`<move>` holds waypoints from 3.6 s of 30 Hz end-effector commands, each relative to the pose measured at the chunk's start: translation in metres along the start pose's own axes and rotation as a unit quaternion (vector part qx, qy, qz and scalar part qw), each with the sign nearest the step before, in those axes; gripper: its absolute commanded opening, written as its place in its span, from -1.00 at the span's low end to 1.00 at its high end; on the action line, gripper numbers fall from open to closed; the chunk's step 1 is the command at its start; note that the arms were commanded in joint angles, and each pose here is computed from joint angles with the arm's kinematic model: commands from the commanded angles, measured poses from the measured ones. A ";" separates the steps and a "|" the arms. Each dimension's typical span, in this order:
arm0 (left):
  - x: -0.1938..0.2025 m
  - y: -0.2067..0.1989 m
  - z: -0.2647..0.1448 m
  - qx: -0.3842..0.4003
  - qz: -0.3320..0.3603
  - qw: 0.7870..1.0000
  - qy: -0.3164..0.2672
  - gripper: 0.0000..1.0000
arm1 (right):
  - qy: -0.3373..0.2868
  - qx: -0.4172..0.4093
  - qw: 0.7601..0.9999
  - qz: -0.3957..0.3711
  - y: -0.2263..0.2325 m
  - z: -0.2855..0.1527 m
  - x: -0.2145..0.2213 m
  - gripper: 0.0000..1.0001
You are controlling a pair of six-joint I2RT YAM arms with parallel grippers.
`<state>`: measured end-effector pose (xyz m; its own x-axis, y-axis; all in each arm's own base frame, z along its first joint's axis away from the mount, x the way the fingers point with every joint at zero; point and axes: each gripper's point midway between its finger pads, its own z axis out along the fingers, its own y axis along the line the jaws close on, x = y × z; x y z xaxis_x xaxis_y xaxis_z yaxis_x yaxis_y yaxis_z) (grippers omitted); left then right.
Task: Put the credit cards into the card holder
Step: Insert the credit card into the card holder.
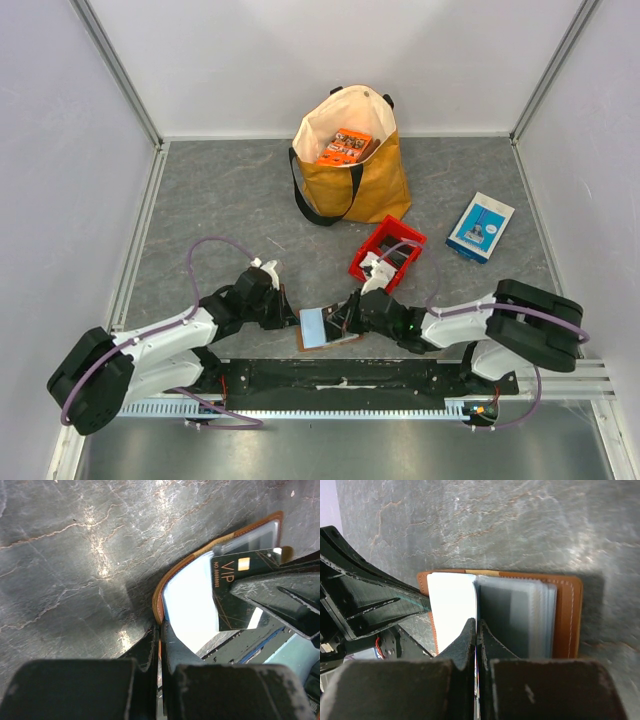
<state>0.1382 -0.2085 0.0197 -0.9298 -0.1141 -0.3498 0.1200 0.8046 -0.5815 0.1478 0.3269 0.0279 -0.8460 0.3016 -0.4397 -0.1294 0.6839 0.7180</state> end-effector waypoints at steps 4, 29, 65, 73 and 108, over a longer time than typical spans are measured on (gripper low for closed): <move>-0.002 0.004 0.000 -0.008 -0.009 1.000 -0.013 -0.96 | -0.024 0.068 0.997 0.011 -0.038 -0.015 -0.003 -1.00; -0.008 0.014 0.002 -0.039 -0.027 0.998 -0.028 -0.97 | 0.054 -0.036 0.998 -0.027 -0.002 -0.007 0.038 -1.00; -0.014 0.003 -0.003 -0.021 -0.016 0.999 -0.035 -0.96 | 0.076 -0.037 0.996 0.011 0.008 0.010 0.037 -0.94; -0.012 0.003 -0.006 -0.020 -0.016 0.999 -0.036 -0.96 | 0.026 0.026 0.999 -0.031 -0.005 -0.002 0.009 -0.08; -0.015 -0.005 -0.007 -0.003 -0.015 0.999 -0.036 -0.97 | 0.087 -0.032 0.990 -0.102 0.064 0.013 0.029 -0.42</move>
<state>0.1388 -0.1979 0.0194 -0.9232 -0.1578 -0.3504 0.0699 0.8276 -0.5569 0.1263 0.3601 0.0282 -0.8820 0.0481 -0.4687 -0.2750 0.7553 0.5950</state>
